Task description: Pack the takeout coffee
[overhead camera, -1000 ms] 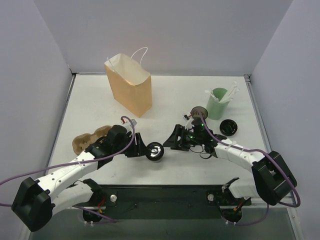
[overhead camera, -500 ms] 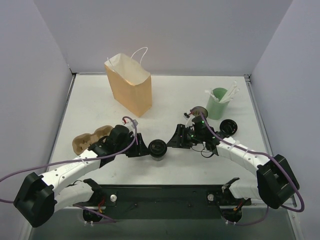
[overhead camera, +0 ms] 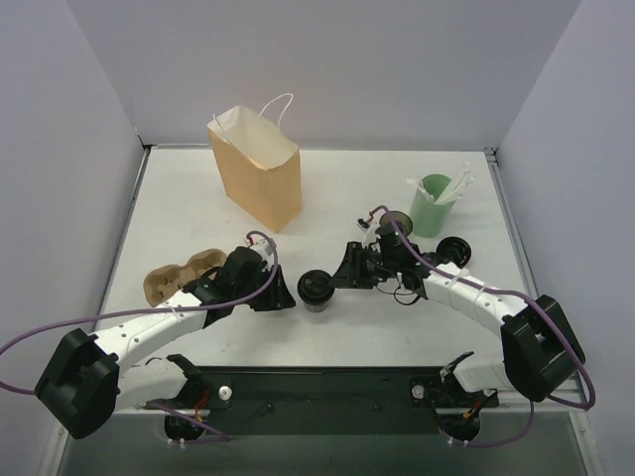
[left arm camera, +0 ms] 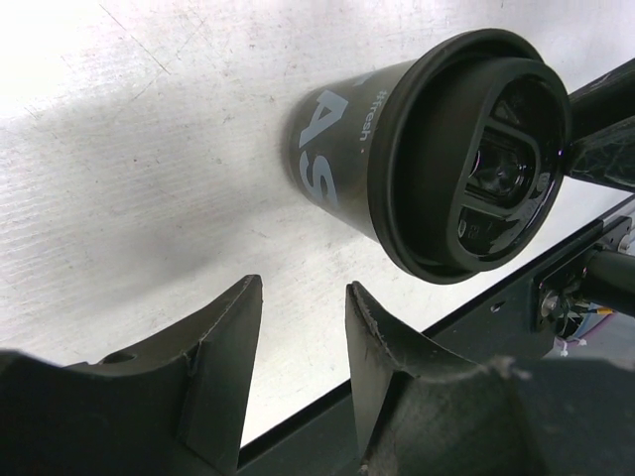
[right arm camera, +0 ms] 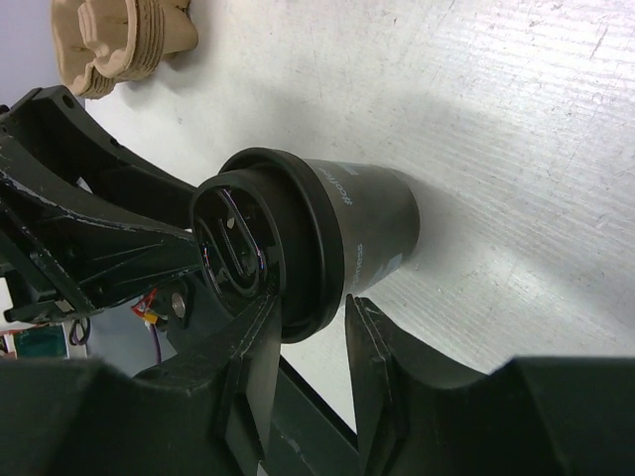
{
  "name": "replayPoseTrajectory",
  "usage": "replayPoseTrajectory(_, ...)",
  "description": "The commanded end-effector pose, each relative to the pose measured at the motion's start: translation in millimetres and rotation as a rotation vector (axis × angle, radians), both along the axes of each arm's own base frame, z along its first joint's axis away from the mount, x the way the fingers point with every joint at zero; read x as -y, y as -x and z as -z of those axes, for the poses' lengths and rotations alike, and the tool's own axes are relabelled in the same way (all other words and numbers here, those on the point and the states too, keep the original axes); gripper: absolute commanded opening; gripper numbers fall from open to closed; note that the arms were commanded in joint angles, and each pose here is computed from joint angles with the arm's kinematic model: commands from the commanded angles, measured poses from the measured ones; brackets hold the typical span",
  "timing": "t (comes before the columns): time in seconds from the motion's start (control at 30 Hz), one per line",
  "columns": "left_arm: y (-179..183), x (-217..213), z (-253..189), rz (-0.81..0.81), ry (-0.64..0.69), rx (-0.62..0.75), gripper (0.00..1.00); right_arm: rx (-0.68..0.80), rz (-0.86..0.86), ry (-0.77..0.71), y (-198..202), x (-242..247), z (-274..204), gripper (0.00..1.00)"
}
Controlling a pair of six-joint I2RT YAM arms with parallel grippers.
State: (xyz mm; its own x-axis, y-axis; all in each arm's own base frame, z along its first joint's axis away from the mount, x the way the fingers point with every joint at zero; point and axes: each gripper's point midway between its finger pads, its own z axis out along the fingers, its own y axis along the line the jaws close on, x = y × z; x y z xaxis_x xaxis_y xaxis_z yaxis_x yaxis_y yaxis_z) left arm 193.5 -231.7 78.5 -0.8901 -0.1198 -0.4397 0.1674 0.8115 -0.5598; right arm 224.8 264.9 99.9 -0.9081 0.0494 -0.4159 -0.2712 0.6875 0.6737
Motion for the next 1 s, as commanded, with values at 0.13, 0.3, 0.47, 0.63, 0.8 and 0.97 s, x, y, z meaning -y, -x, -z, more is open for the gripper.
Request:
replayPoseTrajectory(0.13, -22.7, -2.2, -35.6, -0.066, 0.019, 0.107, 0.49, 0.019, 0.016, 0.019, -6.5, 7.1, 1.2, 0.31)
replayPoseTrajectory(0.3, -33.6, 4.7, -57.1, -0.067, 0.089, 0.162, 0.49, 0.027, 0.019, 0.003, -8.5, 7.5, -4.2, 0.30)
replayPoseTrajectory(0.47, -39.0, 16.6, -55.4, -0.034, 0.126, 0.155, 0.49, 0.027, 0.007, -0.017, -7.3, 5.0, -9.9, 0.30)
replayPoseTrajectory(0.63, -41.6, 17.2, -54.9, -0.038, 0.121, 0.157, 0.49, 0.049, -0.001, -0.025, -5.1, 5.8, -20.4, 0.39)
replayPoseTrajectory(0.8, -41.3, 0.6, -58.2, -0.085, 0.063, 0.173, 0.49, 0.130, 0.031, 0.094, -7.6, 21.4, -36.2, 0.55)
replayPoseTrajectory(0.97, -32.0, -31.3, -73.6, -0.145, -0.012, 0.218, 0.54, 0.229, 0.030, 0.265, -5.2, 29.1, -49.0, 0.67)
